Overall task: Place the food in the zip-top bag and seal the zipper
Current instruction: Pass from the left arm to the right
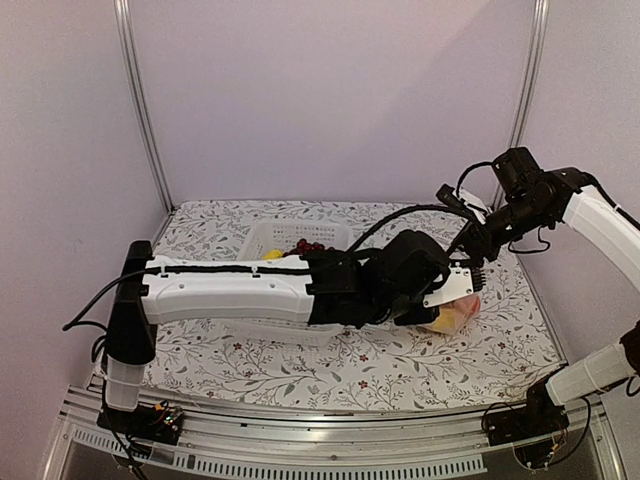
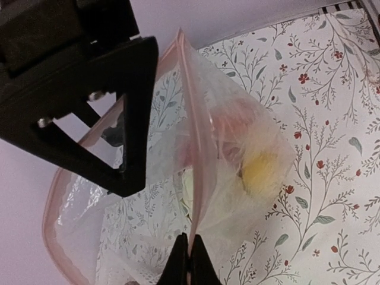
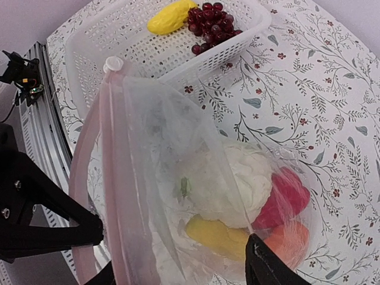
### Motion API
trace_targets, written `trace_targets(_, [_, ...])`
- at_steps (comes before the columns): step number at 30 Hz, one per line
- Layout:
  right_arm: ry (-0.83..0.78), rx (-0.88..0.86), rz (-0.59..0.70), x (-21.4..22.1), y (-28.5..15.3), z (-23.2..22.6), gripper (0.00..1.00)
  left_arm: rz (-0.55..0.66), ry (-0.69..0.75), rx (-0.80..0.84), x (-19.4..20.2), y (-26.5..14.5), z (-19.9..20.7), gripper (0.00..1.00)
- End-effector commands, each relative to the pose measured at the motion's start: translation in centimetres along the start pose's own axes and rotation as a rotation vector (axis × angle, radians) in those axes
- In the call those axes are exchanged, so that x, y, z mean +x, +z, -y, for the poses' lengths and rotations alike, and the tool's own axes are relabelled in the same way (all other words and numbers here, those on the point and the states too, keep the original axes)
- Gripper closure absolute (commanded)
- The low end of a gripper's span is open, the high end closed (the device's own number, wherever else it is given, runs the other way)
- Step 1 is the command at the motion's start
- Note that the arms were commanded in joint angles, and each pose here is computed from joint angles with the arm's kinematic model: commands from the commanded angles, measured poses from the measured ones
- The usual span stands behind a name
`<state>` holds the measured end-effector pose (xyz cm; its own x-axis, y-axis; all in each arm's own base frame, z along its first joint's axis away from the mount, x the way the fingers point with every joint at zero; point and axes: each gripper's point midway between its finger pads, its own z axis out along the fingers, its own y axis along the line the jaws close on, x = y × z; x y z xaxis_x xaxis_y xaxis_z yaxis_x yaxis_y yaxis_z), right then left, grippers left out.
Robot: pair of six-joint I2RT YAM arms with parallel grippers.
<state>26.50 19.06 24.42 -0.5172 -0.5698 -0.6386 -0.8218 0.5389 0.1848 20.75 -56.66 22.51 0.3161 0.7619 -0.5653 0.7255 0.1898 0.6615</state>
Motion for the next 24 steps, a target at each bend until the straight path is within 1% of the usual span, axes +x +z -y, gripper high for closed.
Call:
trace_targets(1, [-0.015, 0.122, -0.033, 1.0, -0.1, 1.8, 0.43, 0.075, -0.067, -0.045, -1.9, -2.0, -2.9, 1.00])
trace_targets(3, [-0.020, 0.175, -0.027, 0.7, -0.5, 2.5, 0.49, 0.078, -0.068, -0.043, -1.9, -2.0, -3.0, 1.00])
trace_targets(6, [-0.028, 0.232, -0.006, 0.1, -1.4, 3.2, 0.65, 0.079, -0.064, -0.040, -1.9, -1.8, -2.8, 1.00])
trace_targets(7, [-0.030, 0.237, 0.002, -0.2, -1.7, 3.2, 0.70, 0.076, -0.062, -0.040, -1.9, -1.7, -2.8, 1.00])
trace_targets(10, [-0.042, 0.238, 0.038, -1.1, -2.5, 2.8, 0.79, 0.074, -0.053, -0.040, -1.9, -1.5, -2.7, 1.00])
trace_targets(14, [-0.061, 0.264, 0.077, -2.5, -4.0, 2.7, 0.98, 0.062, -0.045, -0.042, -1.8, -1.0, -2.7, 1.00])
trace_targets(15, [-0.067, 0.278, 0.085, -2.7, -4.4, 2.8, 1.00, 0.057, -0.049, -0.042, -1.5, -0.7, -2.8, 1.00])
trace_targets(19, [-0.073, 0.325, 0.125, -3.6, -6.1, 3.3, 1.00, 0.026, -0.055, -0.053, -0.5, 0.2, -3.0, 1.00])
trace_targets(21, [-0.069, 0.341, 0.129, -3.5, -6.5, 3.4, 1.00, 0.038, -0.055, -0.067, -1.1, -0.2, -3.3, 1.00])
trace_targets(24, [-0.060, 0.374, 0.102, -2.7, -5.9, 4.3, 1.00, 0.088, -0.046, -0.113, -3.0, -1.6, -4.1, 0.99])
